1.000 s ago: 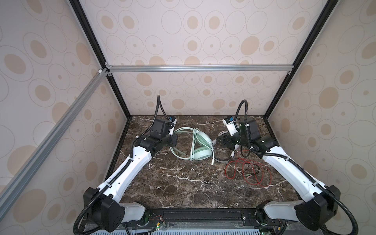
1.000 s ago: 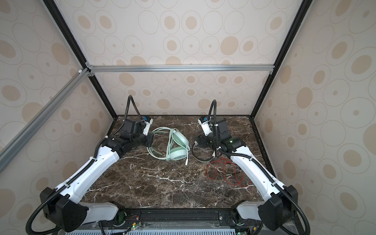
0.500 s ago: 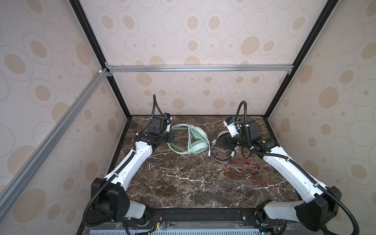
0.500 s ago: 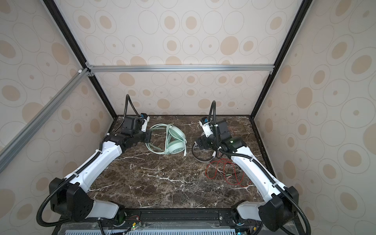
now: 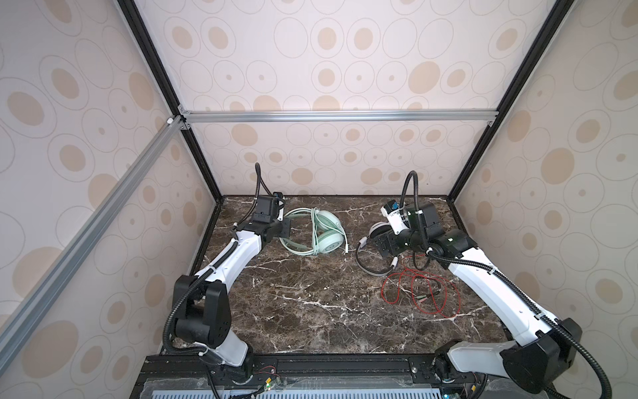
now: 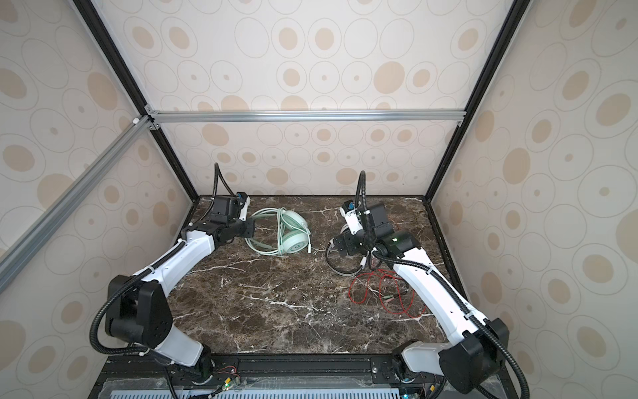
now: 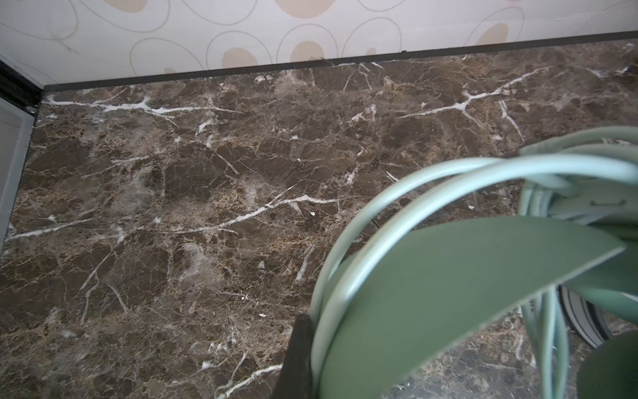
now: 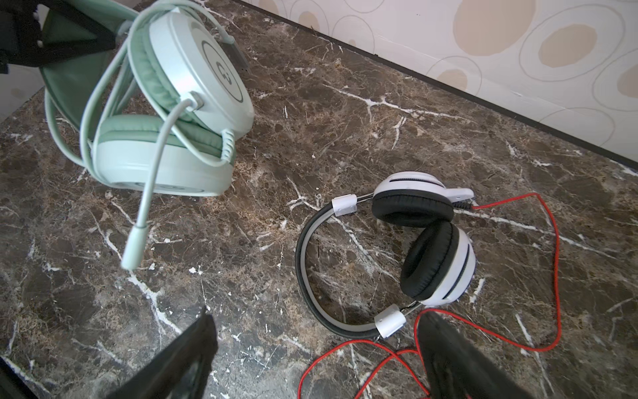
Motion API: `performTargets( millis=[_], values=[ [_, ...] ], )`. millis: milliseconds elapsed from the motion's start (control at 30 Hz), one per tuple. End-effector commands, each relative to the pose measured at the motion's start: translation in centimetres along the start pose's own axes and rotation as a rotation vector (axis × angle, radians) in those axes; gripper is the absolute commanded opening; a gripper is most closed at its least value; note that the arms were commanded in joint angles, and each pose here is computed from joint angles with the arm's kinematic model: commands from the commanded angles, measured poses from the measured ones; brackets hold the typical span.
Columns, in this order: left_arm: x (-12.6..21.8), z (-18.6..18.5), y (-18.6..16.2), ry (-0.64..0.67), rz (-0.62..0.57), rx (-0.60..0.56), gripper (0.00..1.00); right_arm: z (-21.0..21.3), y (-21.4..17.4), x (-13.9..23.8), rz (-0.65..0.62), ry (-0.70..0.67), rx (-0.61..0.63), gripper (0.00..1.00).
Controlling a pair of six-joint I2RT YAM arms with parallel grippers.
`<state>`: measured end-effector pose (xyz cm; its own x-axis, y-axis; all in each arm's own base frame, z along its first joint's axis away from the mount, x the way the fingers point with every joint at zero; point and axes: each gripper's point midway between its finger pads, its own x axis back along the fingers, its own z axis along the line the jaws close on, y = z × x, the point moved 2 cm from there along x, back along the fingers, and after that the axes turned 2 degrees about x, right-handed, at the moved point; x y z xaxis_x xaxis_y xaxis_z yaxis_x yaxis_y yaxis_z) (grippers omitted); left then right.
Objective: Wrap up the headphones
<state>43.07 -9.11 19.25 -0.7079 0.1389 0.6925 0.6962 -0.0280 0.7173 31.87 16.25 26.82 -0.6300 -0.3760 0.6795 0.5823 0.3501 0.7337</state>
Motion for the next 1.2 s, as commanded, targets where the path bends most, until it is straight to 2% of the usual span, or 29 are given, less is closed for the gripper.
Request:
performTargets(
  millis=[0, 567, 1033, 1167],
  values=[
    [-0.5, -0.3, 3.1, -0.045, -0.103, -0.005, 0.00, -0.3, 0.7, 2.0, -0.025, -0.019, -0.015, 0.94],
    [-10.2, 0.6, 3.2, -0.070, -0.010, -0.053, 0.00, -0.7, -0.1, 4.6, -0.003, -0.057, -0.037, 0.95],
    [-15.7, 0.2, 2.9, -0.127, 0.069, -0.106, 0.00, -1.0, 0.5, 5.0, 0.003, -0.081, -0.049, 0.97],
    [-16.7, 0.6, 2.3, -0.110, 0.089, -0.114, 0.08, -1.2, 0.8, 5.0, -0.005, -0.090, -0.051, 0.97]
  ],
)
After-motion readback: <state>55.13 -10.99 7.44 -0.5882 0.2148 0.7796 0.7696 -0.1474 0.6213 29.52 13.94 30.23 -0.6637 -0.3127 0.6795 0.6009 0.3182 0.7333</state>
